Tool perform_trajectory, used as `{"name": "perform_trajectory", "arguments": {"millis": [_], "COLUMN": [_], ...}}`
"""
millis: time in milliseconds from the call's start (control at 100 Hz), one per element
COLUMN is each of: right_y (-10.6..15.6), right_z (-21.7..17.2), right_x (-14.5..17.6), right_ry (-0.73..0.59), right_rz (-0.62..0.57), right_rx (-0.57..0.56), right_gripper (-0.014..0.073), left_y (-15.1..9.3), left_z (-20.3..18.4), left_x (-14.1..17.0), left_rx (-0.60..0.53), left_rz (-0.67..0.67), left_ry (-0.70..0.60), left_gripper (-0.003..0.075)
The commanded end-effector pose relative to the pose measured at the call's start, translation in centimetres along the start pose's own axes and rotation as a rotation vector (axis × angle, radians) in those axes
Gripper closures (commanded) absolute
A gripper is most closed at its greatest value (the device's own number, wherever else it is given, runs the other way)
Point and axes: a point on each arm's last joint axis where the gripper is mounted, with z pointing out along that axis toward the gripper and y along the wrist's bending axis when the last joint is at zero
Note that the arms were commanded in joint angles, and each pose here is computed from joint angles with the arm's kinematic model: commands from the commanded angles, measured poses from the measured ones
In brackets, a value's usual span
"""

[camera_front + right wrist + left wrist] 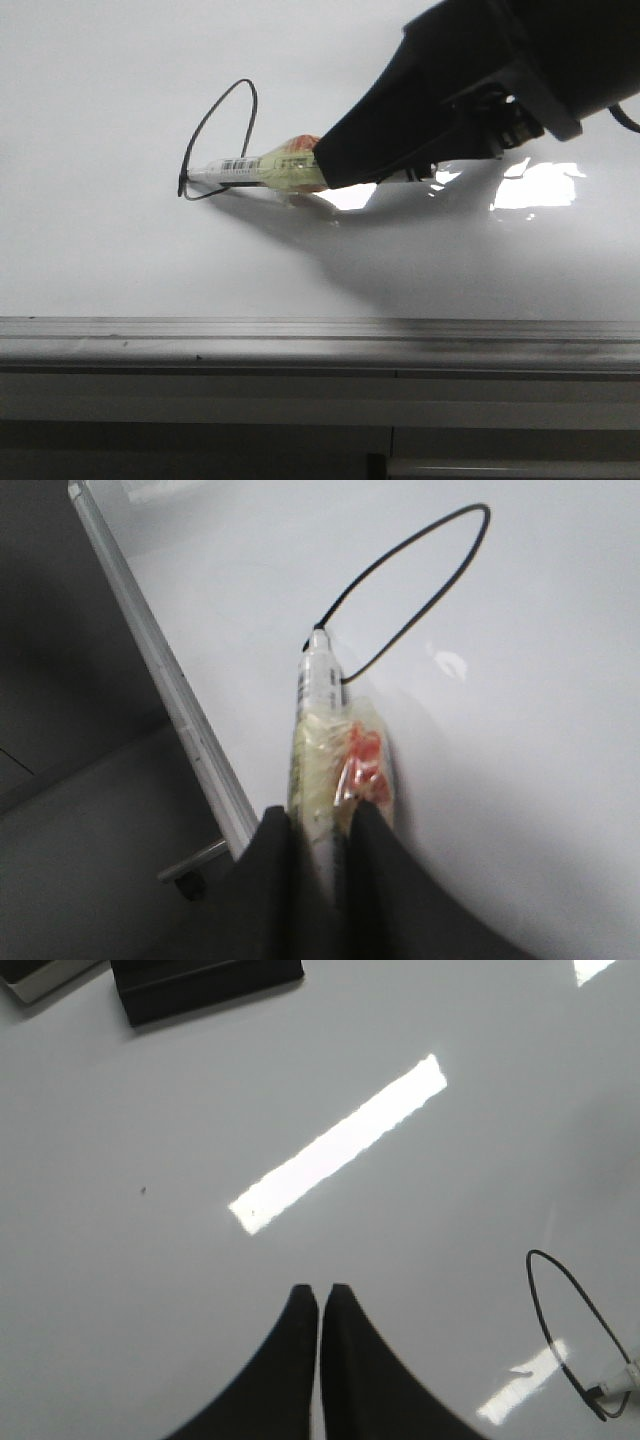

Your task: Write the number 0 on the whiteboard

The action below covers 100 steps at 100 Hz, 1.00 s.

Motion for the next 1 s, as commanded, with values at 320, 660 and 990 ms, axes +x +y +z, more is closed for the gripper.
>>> {"name": "perform_trajectory", "arguments": {"millis": [320, 660, 990], "right_y": [2.1, 2.4, 3.0], "right_z": [-3.0, -3.6, -4.1], "right_x": [-1.4, -2.6, -3.7], "right_ry": [-0.012, 0.006, 0.004], "right_rz": [-0.047, -0.054, -0.080], "right_rx": [-0.122, -0.167, -0.241], "right_gripper": [0.0652, 0.0652, 0.0652], "left_y": [-3.3, -7.4, -8.7], "left_z": [-0.5, -0.1, 2.2], "left_x": [-0.8, 2.6, 4.2], "left_rx": [0.326, 0.594, 0.595], "left_rz": [0.028, 0.220, 0.311], "left_ry": [-0.186, -0.180, -0.056], "left_gripper": [0.0704, 0.0353, 0.0353]}}
